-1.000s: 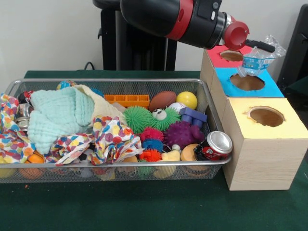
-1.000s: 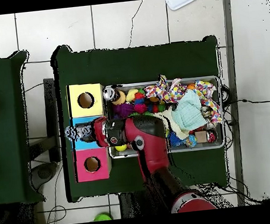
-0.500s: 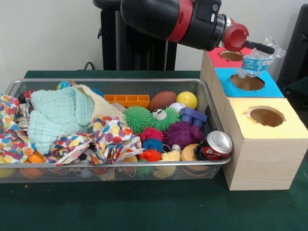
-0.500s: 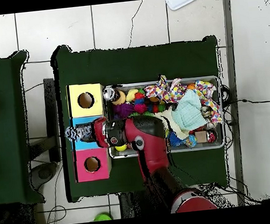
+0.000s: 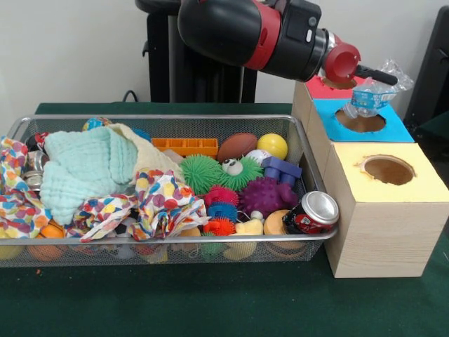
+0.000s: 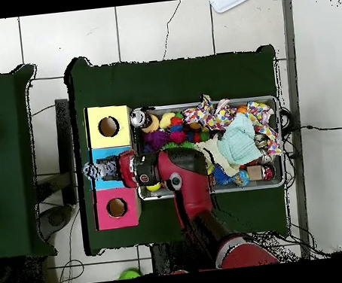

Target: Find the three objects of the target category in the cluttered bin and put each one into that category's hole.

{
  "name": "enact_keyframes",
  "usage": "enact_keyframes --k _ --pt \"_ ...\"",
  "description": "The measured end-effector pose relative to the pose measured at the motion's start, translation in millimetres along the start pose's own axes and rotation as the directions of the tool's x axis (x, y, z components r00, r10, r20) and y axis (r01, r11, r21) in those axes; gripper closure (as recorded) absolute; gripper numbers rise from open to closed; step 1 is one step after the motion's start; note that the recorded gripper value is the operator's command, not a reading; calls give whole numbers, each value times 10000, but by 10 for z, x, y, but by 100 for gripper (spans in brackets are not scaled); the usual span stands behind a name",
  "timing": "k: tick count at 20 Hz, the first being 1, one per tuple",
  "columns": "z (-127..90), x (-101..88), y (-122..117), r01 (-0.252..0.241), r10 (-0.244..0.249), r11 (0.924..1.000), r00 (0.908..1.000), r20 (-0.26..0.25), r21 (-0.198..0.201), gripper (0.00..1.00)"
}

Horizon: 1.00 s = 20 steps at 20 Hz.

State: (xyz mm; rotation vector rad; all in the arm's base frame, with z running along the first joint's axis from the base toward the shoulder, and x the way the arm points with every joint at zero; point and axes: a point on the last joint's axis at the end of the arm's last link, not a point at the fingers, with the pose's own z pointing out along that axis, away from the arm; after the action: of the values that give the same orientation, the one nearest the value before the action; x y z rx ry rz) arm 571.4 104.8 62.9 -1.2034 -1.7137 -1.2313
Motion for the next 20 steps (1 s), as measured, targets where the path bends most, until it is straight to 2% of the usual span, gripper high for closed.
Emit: enact_keyframes --k 11,20 --pt "65 -88 -106 -270 271 9996 9996 -121 54 0" --pt "164 -222 -276 -704 708 9974 9970 -298 123 0"
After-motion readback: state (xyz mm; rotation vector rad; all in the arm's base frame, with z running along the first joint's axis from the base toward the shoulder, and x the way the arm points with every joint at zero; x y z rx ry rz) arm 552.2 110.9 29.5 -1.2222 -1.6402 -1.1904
